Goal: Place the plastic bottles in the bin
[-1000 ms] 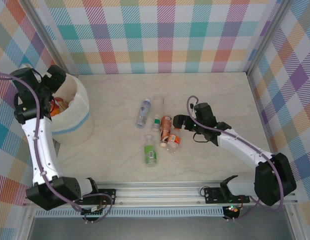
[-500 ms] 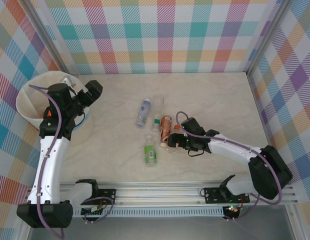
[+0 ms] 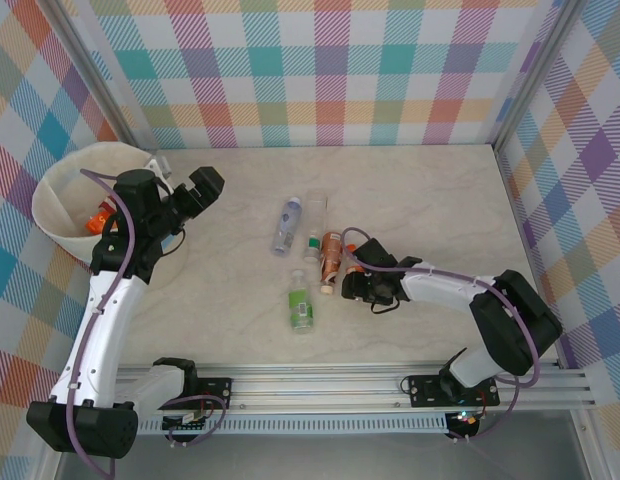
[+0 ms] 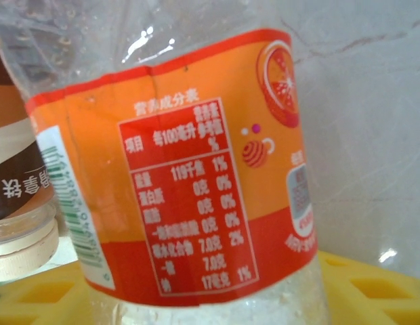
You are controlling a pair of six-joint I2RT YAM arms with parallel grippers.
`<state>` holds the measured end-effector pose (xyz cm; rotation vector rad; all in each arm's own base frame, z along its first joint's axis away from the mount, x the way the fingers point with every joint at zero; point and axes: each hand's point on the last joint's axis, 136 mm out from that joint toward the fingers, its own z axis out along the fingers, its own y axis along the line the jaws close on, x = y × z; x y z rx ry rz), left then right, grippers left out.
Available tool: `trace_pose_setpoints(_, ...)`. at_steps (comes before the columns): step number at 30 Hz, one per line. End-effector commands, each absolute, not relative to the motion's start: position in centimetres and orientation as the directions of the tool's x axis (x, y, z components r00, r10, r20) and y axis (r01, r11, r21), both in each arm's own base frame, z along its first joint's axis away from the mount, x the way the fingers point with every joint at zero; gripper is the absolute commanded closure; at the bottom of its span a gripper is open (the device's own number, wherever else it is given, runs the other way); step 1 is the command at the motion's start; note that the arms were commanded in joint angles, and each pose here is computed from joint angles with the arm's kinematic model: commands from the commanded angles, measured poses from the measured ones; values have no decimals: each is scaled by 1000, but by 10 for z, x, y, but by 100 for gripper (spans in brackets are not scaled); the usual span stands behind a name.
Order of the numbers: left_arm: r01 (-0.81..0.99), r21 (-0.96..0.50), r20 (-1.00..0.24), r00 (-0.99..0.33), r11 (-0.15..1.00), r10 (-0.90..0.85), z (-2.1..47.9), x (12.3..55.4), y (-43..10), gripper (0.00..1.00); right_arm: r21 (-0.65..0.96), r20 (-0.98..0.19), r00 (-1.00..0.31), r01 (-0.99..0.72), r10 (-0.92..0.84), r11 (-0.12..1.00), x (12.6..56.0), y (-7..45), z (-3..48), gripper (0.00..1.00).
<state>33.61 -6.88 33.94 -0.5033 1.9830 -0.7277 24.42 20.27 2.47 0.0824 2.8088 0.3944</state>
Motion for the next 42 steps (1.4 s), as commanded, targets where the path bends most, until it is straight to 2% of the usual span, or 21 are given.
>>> trace_pose_setpoints(1, -43, -665, -634, -496, 746, -594, 336, 337, -75, 0, 231, -340, -940, -55, 28, 971, 252, 202, 25, 40)
trace_pose_setpoints(4, -15, -676, -622, -524, 737, -581, 336, 335, -86, 0, 241, -375, -927, -100, -2, 965, 254, 205, 34, 46)
trace_pose_setpoints(7, 29, -693, -612, -552, 721, -566, 337, 331, -107, 0, 308, -461, -887, -188, -27, 933, 258, 217, 56, 49)
trace_pose_setpoints(12, 111, -670, -623, -621, 734, -475, 325, 328, -157, 0, 412, -642, -762, -435, -83, 801, 257, 251, 114, 51)
trace_pose_setpoints(14, 134, -664, -615, -658, 736, -435, 314, 329, -176, 0, 461, -677, -734, -476, -50, 749, 255, 261, 137, 53)
trace_pose_setpoints(19, 212, -676, -601, -714, 706, -360, 295, 327, -223, 0, 593, -689, -722, -507, 68, 626, 248, 289, 182, 53)
trace_pose_setpoints(23, 271, -670, -600, -746, 692, -288, 283, 323, -257, 0, 594, -725, -687, -588, 48, 549, 238, 308, 199, 53)
trace_pose_setpoints(27, 286, -664, -610, -742, 690, -280, 278, 326, -267, 1, 594, -740, -673, -650, 3, 474, 229, 322, 208, 53)
trace_pose_setpoints(30, 279, -649, -625, -726, 708, -287, 277, 332, -265, 11, 596, -747, -665, -677, -11, 432, 224, 328, 213, 52)
trace_pose_setpoints(35, 294, -632, -651, -704, 717, -285, 283, 334, -263, 38, 599, -742, -670, -677, -21, 428, 225, 332, 211, 52)
trace_pose_setpoints(42, 303, -634, -628, -739, 712, -244, 271, 327, -267, 46, 597, -753, -658, -689, -8, 411, 226, 335, 220, 52)
